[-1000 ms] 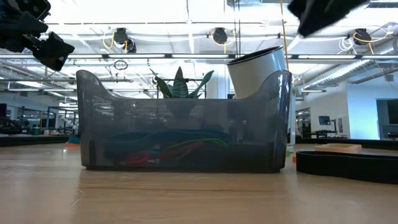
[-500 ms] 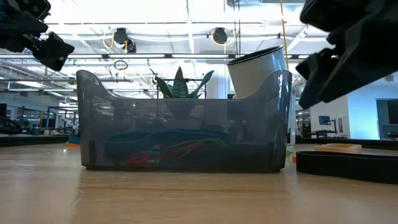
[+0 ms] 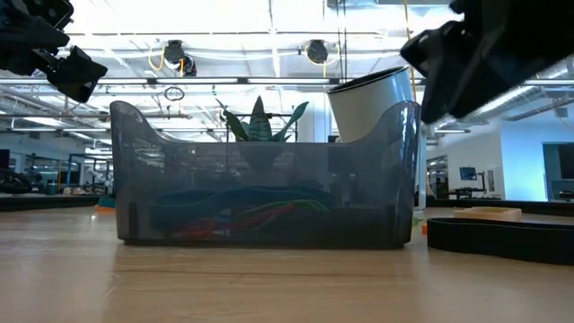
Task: Pick and place rubber bands into bin
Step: Put the left black rubber band into the gray bin
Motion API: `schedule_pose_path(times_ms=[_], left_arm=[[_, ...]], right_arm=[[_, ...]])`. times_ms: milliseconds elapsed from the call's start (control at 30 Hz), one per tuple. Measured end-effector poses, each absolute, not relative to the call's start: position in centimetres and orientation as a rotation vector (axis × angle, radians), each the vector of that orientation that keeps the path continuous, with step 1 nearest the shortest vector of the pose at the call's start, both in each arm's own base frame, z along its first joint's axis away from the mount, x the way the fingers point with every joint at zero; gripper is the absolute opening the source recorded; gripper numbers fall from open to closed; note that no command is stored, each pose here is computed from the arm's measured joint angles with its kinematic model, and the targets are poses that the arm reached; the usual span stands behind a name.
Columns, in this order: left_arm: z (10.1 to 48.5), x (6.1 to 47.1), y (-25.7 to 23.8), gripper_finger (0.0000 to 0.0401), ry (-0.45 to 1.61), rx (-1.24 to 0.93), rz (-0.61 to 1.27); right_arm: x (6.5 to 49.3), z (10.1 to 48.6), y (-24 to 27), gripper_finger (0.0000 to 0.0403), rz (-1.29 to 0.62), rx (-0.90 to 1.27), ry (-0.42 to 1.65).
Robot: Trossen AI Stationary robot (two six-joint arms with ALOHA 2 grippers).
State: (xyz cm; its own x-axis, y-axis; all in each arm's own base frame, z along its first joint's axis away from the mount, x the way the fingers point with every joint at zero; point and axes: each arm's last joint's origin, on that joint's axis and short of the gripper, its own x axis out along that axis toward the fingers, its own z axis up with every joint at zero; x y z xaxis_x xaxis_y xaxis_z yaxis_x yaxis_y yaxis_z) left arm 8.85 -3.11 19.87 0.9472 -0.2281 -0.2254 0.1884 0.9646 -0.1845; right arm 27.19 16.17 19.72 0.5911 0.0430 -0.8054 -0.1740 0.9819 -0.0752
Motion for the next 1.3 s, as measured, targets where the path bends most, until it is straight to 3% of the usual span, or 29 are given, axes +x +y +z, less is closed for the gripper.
schedule_pose_path(times_ms=[800, 1300], left_arm=[[19.9, 8.8, -3.1, 0.0257, 0.249, -0.165, -0.212], [19.9, 8.8, -3.1, 0.0257, 0.249, -0.163, -0.213]], right_arm=[[28.9, 13.2, 17.4, 0.0125, 0.103, -0.127, 1.143], [28.9, 13.2, 17.4, 0.0005, 0.112, -0.099, 1.16]])
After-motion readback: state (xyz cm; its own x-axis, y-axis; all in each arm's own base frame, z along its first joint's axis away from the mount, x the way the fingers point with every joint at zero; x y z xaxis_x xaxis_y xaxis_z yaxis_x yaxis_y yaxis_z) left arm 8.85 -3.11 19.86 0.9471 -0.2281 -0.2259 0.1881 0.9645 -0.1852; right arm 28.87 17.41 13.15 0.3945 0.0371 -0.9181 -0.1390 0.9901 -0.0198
